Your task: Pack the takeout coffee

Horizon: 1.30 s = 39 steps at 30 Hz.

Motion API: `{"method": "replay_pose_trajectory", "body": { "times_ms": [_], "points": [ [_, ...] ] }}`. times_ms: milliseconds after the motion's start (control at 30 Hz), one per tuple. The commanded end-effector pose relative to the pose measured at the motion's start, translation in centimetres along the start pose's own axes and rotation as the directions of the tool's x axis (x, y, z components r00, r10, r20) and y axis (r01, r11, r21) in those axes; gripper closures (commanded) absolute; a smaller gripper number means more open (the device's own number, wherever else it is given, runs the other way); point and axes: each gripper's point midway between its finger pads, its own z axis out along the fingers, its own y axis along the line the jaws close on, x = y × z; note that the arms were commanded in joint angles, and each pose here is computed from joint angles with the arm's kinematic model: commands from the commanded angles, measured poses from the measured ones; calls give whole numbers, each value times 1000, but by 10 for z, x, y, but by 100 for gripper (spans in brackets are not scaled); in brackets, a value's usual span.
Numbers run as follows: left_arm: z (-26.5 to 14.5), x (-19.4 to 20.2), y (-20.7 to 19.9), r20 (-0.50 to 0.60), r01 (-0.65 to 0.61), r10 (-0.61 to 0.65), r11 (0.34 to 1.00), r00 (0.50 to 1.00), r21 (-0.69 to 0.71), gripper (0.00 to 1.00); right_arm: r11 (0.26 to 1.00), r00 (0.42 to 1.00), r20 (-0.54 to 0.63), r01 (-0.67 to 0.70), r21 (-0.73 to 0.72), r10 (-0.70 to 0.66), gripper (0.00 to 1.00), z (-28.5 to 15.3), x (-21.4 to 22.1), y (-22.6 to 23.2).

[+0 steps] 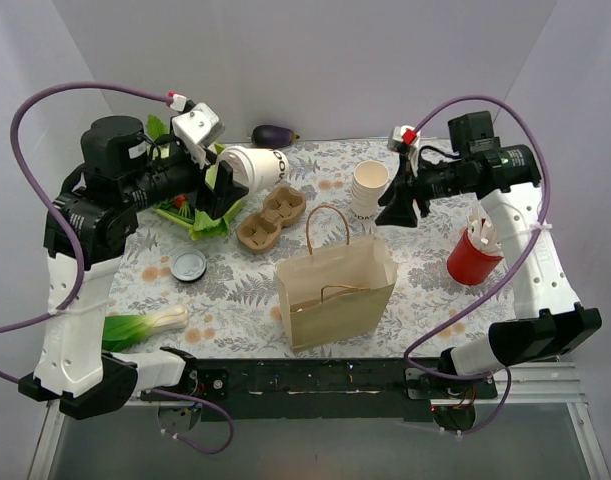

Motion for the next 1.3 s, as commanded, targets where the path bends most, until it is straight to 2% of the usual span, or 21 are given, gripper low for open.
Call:
{"method": "replay_pose_trajectory", "body": {
  "times_ms": [0,67,333,600,867,900,967,1133,1267],
  "points": [
    [3,12,32,-34,26,-33,983,999,-180,100,981,996,-19,81,-175,-85,37,20,17,38],
    [0,10,38,-25,15,-21,975,999,-220,100,978,992,-36,115,-176,-123,37,26,21,34],
    [-11,0,33,-12,13,-16,978,1000,-208,100,965,987,-28,150,-216,-159,41,63,23,14],
    [-12,-15,38,15,-12,16,976,1000,-219,100,933,973,-81,183,-311,-218,46,86,29,41],
    [-12,-22,29,35,-34,40,985,999,-168,100,952,975,-102,165,-256,-197,81,84,30,38],
    [-12,-21,27,30,-36,41,988,999,-153,100,955,975,-106,165,-245,-196,84,83,30,37],
    [-4,-16,17,7,-27,28,997,1000,-78,100,962,974,-123,161,-221,-191,96,82,35,35],
    [-9,-4,-12,-62,31,-27,997,998,68,100,985,978,-117,165,-51,-170,99,67,24,16],
    [-22,-12,-37,-20,32,-29,984,999,173,100,984,983,-72,170,55,-166,99,56,9,13]
  ]
}}
